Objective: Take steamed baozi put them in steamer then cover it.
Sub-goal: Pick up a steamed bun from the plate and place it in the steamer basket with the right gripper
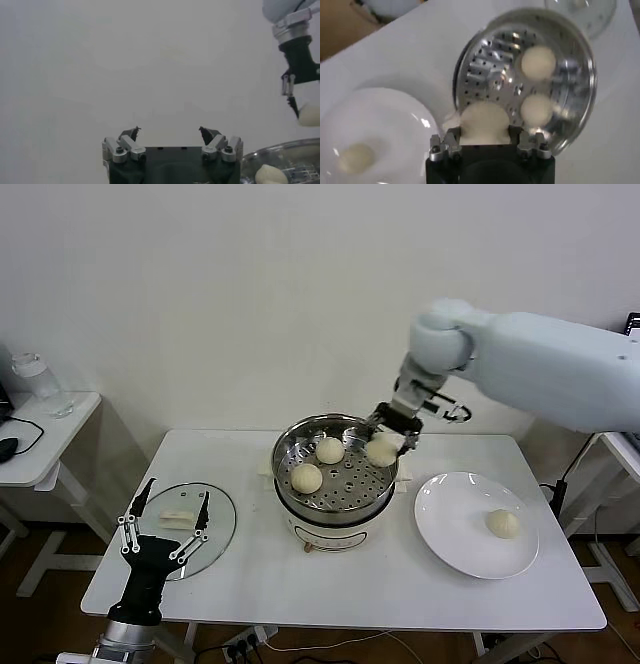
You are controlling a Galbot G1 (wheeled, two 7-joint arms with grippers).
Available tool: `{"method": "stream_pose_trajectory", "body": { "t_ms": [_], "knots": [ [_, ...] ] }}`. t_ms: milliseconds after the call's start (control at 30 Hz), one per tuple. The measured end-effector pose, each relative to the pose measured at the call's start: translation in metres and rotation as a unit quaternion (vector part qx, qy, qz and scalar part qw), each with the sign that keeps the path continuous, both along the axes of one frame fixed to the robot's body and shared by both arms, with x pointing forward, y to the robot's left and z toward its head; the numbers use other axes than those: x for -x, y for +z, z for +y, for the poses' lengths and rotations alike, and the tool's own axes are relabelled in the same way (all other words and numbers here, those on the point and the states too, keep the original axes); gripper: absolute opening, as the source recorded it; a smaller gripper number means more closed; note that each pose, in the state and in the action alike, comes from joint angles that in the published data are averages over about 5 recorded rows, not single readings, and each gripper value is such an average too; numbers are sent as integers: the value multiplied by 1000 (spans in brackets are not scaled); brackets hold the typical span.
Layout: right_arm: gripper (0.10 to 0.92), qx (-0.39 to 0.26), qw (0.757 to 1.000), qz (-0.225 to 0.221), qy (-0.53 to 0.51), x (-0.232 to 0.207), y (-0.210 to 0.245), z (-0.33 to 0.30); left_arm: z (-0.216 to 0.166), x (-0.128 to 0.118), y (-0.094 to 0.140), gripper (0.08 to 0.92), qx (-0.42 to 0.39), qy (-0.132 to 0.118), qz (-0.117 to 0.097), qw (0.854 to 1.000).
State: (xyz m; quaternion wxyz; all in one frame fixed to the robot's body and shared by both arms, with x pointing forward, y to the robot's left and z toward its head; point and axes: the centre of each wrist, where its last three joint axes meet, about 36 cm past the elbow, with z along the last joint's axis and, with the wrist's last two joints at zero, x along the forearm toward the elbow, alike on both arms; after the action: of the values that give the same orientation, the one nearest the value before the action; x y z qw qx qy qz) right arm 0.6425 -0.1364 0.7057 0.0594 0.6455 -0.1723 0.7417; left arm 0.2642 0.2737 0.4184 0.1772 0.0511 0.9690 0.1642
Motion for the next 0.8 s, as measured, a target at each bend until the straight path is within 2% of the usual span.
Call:
{"method": "stream_pose_trajectory", "body": {
  "t_ms": [367,800],
  "knots": [
    [675,46,988,-9,148,7,-47,48,0,0,1,823,2,-1,-5,1000],
    [681,84,972,-6,220,12,-91,69,1,0,2,823,4,0,-8,1000]
  ]
}}
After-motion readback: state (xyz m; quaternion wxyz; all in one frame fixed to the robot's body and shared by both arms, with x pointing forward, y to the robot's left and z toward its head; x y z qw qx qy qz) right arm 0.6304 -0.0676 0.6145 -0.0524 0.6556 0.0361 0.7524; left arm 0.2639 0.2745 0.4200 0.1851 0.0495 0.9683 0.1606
